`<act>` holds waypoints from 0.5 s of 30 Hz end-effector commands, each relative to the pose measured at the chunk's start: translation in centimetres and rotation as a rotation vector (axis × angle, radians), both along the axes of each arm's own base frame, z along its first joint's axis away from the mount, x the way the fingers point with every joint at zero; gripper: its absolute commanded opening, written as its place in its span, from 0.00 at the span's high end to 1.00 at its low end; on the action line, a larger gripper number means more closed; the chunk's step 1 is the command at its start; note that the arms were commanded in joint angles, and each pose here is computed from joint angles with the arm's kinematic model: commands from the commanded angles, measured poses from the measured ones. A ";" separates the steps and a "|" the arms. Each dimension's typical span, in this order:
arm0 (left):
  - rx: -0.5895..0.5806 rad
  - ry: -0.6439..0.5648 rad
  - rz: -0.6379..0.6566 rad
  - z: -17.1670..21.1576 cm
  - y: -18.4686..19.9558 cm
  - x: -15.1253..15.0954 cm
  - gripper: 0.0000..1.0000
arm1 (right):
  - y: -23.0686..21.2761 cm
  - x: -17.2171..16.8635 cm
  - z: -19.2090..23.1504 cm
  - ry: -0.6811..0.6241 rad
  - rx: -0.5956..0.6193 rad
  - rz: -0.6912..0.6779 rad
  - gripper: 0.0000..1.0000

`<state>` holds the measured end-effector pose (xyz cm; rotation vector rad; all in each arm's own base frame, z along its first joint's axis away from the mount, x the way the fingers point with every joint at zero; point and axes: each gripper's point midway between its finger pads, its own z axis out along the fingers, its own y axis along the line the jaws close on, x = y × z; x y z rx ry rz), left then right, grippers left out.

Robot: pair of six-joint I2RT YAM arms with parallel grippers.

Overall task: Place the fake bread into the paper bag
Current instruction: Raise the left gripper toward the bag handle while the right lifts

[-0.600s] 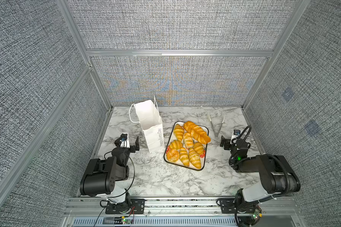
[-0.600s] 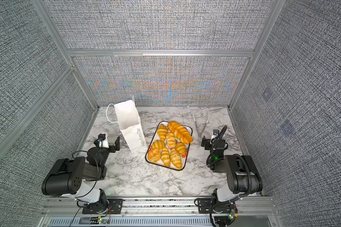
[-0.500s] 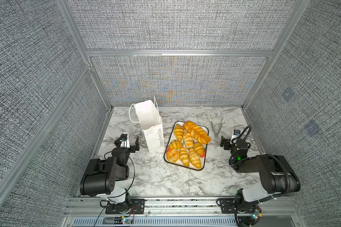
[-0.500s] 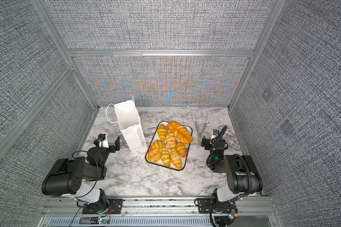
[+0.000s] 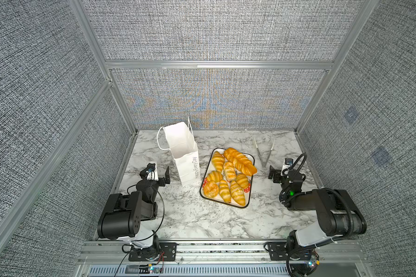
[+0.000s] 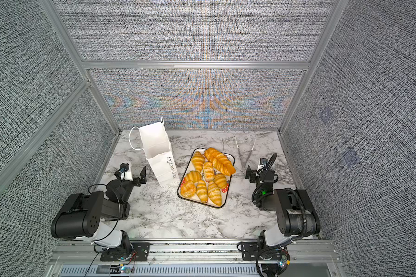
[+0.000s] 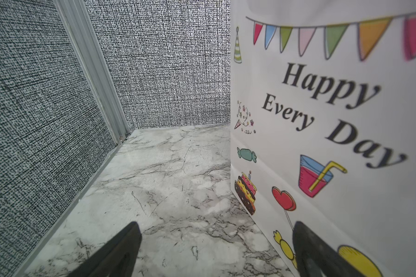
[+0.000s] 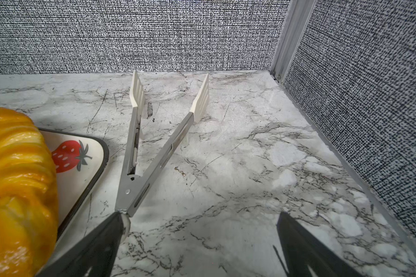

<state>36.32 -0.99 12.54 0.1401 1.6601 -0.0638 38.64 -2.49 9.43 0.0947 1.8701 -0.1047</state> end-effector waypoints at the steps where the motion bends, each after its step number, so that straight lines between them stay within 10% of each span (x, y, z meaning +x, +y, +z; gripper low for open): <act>1: 0.004 -0.016 -0.009 0.4 -0.1 0.0 0.01 | 0.0 0.3 0.3 -0.010 0.023 0.009 0.01; 15: -0.024 -0.080 0.128 1.5 2.1 -1.6 0.01 | -0.1 -0.5 1.1 -0.056 0.025 0.007 0.01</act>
